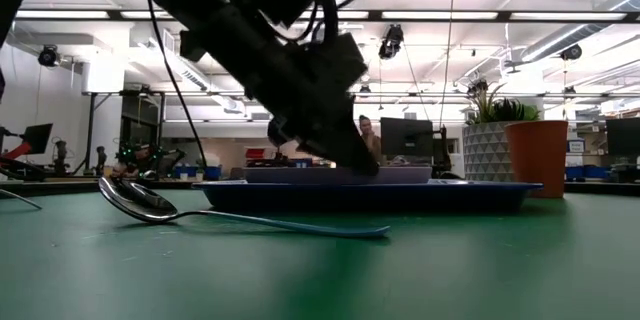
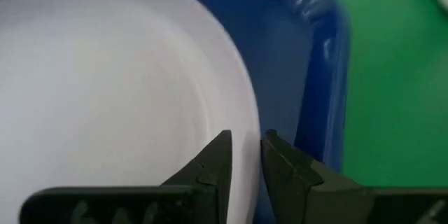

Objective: Pick and place plate/cup/fork/spoon on tray
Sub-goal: Put the white plate on the blue tray

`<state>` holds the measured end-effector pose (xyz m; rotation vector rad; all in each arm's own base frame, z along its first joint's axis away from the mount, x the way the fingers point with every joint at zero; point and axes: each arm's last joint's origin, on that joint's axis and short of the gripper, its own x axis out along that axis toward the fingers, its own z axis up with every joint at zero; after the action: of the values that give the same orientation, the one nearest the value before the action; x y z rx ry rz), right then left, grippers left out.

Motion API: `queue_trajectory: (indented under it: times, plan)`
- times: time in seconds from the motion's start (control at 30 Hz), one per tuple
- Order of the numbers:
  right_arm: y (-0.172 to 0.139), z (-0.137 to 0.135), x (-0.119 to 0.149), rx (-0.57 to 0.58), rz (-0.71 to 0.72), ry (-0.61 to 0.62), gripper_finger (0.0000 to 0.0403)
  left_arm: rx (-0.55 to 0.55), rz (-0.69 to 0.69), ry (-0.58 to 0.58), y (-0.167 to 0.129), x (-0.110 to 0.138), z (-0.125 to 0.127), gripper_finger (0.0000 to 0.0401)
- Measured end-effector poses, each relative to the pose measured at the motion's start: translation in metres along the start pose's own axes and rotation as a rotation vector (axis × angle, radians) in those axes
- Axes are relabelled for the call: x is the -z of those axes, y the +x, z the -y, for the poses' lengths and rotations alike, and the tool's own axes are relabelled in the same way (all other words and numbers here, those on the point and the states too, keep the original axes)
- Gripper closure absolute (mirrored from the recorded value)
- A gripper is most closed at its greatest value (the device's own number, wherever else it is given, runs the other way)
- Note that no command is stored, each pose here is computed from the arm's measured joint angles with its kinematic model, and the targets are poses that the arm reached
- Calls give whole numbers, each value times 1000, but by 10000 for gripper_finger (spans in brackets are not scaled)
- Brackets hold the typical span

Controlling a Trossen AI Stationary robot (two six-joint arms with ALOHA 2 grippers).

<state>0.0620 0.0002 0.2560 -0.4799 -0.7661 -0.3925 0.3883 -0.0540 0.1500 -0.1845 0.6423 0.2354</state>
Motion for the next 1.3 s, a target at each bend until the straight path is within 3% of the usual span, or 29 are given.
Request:
queue_trajectory:
  times: [0.23, 0.37, 0.6, 0.8, 1.07, 1.3]
  plan:
    - [0, 0, 0, -1, 0, 42, 394, 59, 96, 80, -32, -29, 1, 340]
    - [0, 0, 0, -1, 0, 70, 394, 9, 136, 182, -42, -40, -7, 345]
    - [0, 0, 0, -2, 1, 124, 394, -109, 68, 106, -17, -33, -41, 395]
    - [0, 0, 0, -2, -1, 124, 394, -135, 13, 44, 5, -17, -48, 400]
    - [0, 0, 0, -1, 0, 114, 394, 37, -20, 2, 21, -4, -33, 401]
    - [0, 0, 0, 0, 1, 97, 394, 113, 77, -24, 29, -9, -20, 401]
